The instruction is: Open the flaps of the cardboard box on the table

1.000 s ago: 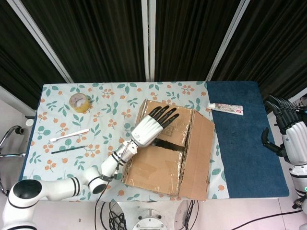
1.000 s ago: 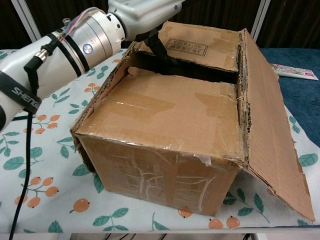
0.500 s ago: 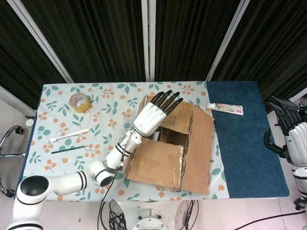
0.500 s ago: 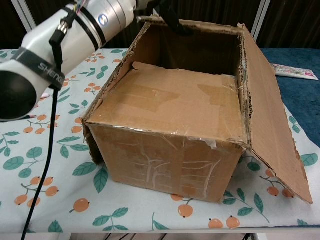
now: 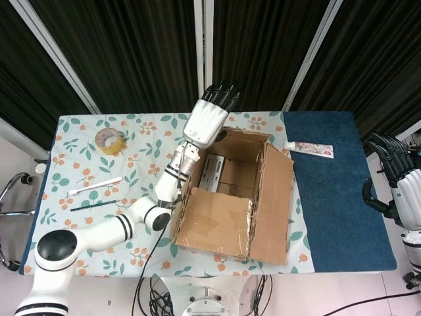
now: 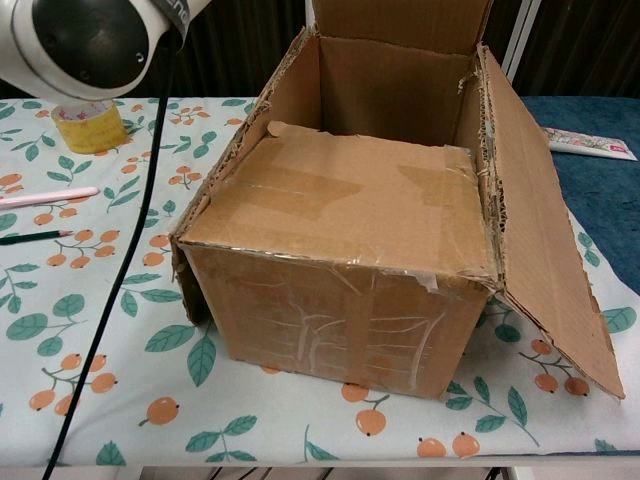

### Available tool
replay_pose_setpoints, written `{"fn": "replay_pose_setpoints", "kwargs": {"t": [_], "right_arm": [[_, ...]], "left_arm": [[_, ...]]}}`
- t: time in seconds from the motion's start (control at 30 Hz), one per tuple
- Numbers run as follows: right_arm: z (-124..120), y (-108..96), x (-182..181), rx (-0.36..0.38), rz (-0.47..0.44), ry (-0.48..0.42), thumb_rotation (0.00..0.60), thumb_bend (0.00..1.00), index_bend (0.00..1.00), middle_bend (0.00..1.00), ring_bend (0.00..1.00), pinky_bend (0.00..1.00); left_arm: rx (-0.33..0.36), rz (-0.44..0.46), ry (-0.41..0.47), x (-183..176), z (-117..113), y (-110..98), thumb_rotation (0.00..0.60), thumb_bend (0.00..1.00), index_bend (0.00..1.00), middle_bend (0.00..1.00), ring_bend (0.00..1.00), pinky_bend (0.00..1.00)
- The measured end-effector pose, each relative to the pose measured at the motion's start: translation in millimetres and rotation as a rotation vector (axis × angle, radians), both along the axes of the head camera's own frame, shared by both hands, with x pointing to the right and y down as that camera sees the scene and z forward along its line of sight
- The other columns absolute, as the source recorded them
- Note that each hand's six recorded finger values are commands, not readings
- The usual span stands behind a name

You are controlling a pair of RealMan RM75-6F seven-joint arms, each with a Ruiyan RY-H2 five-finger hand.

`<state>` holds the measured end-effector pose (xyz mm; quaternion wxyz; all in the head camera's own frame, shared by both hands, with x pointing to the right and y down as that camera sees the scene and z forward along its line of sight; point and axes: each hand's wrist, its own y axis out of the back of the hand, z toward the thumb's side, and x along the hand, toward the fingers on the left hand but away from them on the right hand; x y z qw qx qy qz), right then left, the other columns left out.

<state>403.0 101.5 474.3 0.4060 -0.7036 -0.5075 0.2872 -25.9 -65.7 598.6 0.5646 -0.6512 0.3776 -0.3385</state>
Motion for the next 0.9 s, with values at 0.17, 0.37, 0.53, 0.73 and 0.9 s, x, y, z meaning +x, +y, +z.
{"fn": "replay_pose_setpoints", "kwargs": {"t": [0.17,0.37,0.53,0.73,0.9], "right_arm": [[-1.1,-3.5,3.3,0.003,0.010,-0.012,0.600,0.63,0.00,0.00,0.00,0.00],[-2.2,-5.7,4.7,0.009,0.017,-0.023,0.600,0.63,0.00,0.00,0.00,0.00],[-2.4,-7.5,5.5,0.009,0.021,-0.023,0.600,0.63,0.00,0.00,0.00,0.00],[-0.4,-8.9,0.5,0.004,0.009,-0.022,0.600,0.63,0.00,0.00,0.00,0.00],[2.7,-8.8,-2.9,-0.006,-0.001,-0.015,0.600,0.63,0.00,0.00,0.00,0.00]], "left_arm": [[0.003,-0.049,-0.020,5.7,-1.1,-23.2,0.600,0.12,0.02,0.01,0.06,0.18],[-0.007,-0.123,-0.034,6.4,8.9,-42.0,0.600,0.12,0.00,0.00,0.06,0.18],[-0.023,-0.148,-0.045,5.1,24.2,-45.7,0.600,0.12,0.00,0.00,0.06,0.18],[-0.020,-0.135,-0.018,8.1,26.4,-44.1,0.600,0.12,0.00,0.00,0.06,0.18],[-0.003,-0.115,0.000,5.6,20.1,-42.9,0.600,0.12,0.00,0.00,0.06,0.18]]}}
